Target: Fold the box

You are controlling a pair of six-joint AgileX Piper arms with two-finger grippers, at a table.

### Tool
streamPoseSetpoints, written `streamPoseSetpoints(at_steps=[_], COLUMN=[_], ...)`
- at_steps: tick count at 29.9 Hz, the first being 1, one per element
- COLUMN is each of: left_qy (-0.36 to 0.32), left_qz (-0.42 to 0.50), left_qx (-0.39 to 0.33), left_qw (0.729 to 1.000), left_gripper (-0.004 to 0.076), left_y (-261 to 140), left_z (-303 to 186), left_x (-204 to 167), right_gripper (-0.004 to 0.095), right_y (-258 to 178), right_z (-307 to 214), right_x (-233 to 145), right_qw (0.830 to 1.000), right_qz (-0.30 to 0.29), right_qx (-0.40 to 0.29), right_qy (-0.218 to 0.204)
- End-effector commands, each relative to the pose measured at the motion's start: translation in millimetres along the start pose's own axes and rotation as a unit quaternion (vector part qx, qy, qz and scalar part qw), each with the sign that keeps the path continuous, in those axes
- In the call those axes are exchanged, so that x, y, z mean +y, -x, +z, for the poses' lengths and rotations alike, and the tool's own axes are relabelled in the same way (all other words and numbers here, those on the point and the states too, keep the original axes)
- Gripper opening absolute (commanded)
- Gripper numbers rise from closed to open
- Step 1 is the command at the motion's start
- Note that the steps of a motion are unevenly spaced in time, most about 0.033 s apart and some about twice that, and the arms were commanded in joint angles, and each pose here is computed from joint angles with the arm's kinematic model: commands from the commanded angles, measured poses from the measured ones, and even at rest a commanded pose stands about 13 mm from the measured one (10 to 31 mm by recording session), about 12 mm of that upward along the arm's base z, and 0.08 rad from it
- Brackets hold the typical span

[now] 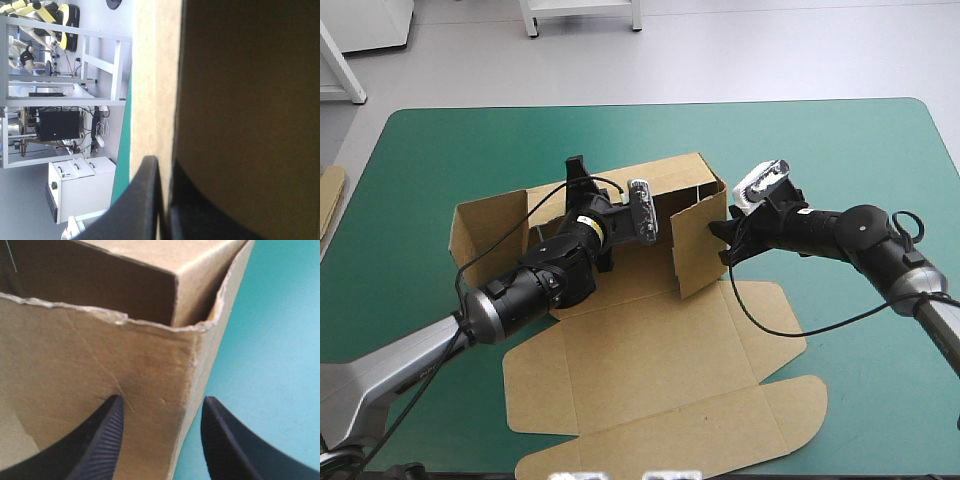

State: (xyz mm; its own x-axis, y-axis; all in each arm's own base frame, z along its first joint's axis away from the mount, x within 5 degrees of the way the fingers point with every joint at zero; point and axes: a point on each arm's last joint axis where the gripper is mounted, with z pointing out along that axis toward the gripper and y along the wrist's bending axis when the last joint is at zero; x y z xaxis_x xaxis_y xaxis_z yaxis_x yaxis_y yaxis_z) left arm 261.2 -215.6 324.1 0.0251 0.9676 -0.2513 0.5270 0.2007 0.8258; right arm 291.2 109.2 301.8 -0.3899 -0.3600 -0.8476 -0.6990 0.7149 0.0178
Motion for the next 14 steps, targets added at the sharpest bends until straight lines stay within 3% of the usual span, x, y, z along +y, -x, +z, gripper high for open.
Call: streamPoseSetpoints(at_steps=[1, 4, 9, 14], left_qy=[0.007, 0.005, 0.005, 0.006], left_qz=[-0.035, -0.034, -0.034, -0.034], left_qx=[-0.035, -0.034, -0.034, -0.032], left_qw=[0.999, 0.999, 0.999, 0.999], left_gripper=[-0.0008, -0.0009, -0.0008, -0.0008], left_y=[5.4, 5.6, 5.7, 4.7], left_z=[-11.1, -9.9, -9.8, -9.2], left_x=[8.8, 7.9, 7.8, 8.4], right_gripper=[0.0478, 0.0478, 0.0479, 0.0503], right_y=[16.0, 15.9, 16.8, 17.2], right_z=[-10.8, -8.3, -8.5, -6.8], right_x=[0.8, 1.4, -2.4, 3.5], right_qw=[0.999, 0.999, 0.998, 0.999], right_qz=[0.007, -0.002, -0.030, -0.028], right_qx=[-0.040, -0.044, -0.048, -0.046], right_qy=[-0.009, -0.001, -0.023, -0.007])
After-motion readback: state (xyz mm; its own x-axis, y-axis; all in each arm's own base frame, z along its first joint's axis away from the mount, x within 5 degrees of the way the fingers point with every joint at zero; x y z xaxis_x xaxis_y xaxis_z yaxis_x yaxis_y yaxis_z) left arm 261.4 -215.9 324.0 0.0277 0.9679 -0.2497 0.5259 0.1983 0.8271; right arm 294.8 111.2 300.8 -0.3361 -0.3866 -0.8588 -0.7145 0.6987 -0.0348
